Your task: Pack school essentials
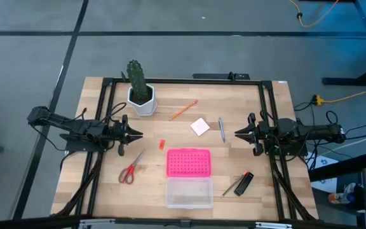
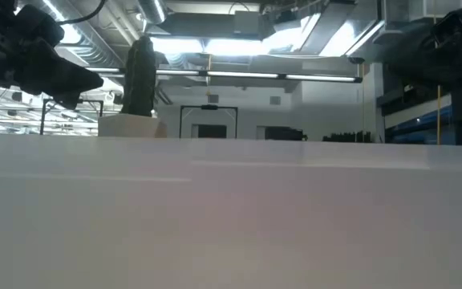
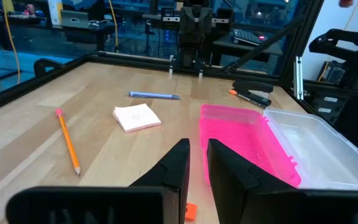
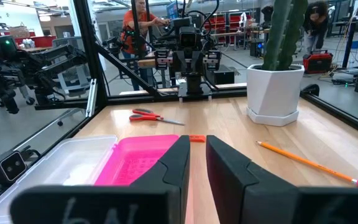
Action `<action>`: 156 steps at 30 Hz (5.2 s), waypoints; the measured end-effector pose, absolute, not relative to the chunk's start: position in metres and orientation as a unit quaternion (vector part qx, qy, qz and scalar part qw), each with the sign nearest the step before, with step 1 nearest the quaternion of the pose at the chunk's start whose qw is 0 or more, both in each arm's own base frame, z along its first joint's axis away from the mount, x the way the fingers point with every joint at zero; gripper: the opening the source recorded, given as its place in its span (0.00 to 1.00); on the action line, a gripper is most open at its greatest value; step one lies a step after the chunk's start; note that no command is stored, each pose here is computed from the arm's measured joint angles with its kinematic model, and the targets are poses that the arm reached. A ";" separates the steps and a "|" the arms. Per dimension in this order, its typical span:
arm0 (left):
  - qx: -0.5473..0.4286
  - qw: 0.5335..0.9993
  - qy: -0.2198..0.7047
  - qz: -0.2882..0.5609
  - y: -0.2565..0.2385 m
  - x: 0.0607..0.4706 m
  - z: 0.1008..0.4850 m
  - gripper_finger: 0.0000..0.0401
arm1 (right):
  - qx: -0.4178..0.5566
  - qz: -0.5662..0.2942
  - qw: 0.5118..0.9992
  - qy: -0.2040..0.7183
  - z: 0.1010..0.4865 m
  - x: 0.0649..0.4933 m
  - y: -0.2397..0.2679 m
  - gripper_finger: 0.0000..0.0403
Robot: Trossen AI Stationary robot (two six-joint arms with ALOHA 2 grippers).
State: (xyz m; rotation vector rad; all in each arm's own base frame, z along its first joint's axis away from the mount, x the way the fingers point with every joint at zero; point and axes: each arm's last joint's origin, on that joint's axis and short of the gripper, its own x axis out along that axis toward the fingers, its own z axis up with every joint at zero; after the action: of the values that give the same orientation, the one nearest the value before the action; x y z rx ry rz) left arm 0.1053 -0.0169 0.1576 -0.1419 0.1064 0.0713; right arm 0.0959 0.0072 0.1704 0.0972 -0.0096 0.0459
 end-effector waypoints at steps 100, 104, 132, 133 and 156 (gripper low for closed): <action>-0.170 0.982 -0.072 0.042 -0.018 0.117 0.245 0.20 | 0.203 -0.180 0.963 -0.003 0.327 0.120 -0.002 0.49; -0.155 0.986 -0.022 0.051 -0.021 0.128 0.269 0.21 | 0.199 -0.220 0.951 0.089 0.353 0.136 -0.002 0.49; -0.185 0.938 0.280 0.086 -0.010 0.201 0.288 0.21 | 0.363 -0.388 0.704 0.472 0.309 0.231 -0.044 0.49; -0.184 0.936 0.285 0.090 -0.009 0.203 0.285 0.21 | 0.365 -0.393 0.694 0.481 0.301 0.234 -0.047 0.49; -0.205 0.921 0.304 0.134 0.002 0.216 0.273 0.21 | 0.427 -0.400 0.652 0.483 0.161 0.242 -0.066 0.49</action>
State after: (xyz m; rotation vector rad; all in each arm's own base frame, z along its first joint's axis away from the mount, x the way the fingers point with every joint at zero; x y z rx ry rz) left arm 0.2159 0.0015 0.2730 -0.4213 0.6249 0.2753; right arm 0.2421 -0.0658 0.1610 0.9691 1.0957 -0.9077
